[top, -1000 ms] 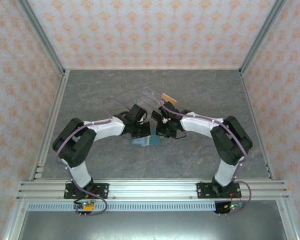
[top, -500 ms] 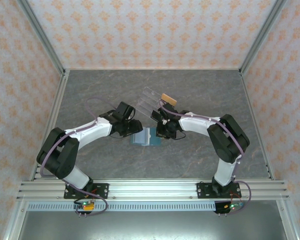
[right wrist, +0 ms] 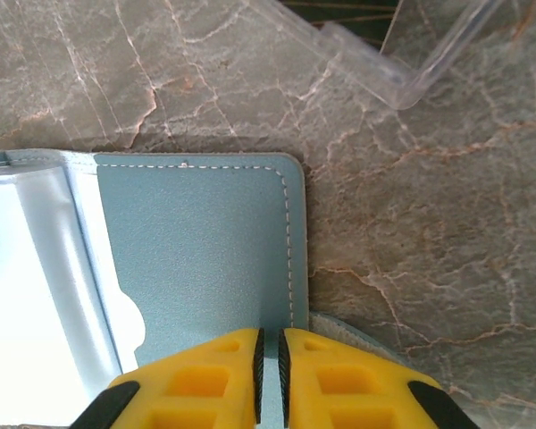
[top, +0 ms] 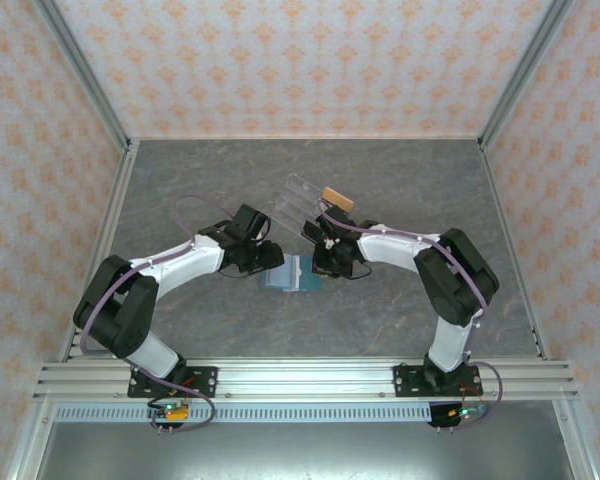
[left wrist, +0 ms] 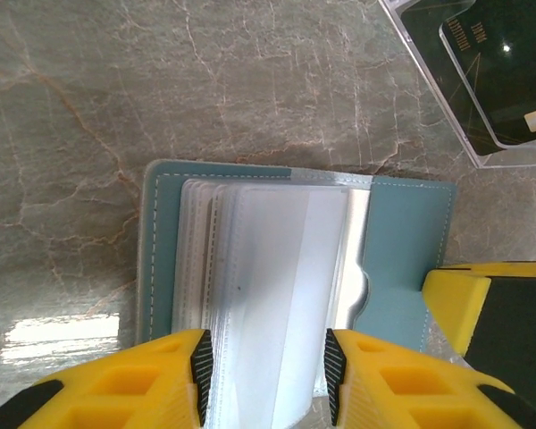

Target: Take the credit cards out of the card holder

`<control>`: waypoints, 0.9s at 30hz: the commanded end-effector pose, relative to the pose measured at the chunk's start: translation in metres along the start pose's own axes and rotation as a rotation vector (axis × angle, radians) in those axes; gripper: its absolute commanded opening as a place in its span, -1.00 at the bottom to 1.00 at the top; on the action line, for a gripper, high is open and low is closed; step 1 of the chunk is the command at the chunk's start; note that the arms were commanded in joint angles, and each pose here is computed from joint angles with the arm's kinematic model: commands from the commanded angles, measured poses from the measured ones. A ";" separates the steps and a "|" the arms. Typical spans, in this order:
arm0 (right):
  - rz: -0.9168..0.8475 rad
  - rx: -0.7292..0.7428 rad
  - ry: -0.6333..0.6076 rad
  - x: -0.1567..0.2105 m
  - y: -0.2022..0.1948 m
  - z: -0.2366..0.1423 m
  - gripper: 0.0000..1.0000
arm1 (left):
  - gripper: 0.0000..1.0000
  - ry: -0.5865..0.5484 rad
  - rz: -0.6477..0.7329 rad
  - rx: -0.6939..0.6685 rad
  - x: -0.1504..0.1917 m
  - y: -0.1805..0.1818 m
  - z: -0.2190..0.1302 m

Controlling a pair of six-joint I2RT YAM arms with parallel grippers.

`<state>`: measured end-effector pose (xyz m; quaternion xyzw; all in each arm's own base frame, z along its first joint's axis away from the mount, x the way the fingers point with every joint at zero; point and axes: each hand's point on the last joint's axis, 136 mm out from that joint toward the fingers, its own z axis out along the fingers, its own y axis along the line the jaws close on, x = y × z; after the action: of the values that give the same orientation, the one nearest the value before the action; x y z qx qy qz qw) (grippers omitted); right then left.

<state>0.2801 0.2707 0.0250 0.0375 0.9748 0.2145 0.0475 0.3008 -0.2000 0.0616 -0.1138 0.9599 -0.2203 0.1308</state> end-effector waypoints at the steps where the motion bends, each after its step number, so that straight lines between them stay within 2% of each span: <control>1: -0.001 0.042 0.018 0.003 -0.007 0.007 -0.69 | -0.19 0.022 0.007 -0.003 0.003 0.002 0.005; 8: 0.006 0.042 0.019 0.003 -0.009 0.009 -0.69 | 0.02 0.032 -0.013 -0.040 0.006 0.008 0.009; 14: 0.013 0.044 0.028 0.005 -0.010 0.012 -0.69 | -0.16 0.060 -0.018 0.015 0.009 -0.002 0.015; 22: 0.013 0.045 0.035 0.007 -0.011 0.014 -0.69 | -0.20 0.081 -0.013 0.018 0.012 -0.004 0.019; 27: 0.014 0.044 0.031 0.007 -0.011 0.013 -0.69 | -0.35 0.062 0.011 0.058 0.008 -0.014 0.008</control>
<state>0.2800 0.2707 0.0241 0.0379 0.9752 0.2133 0.0458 0.2934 -0.2078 0.0448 -0.1126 0.9625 -0.2288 0.0928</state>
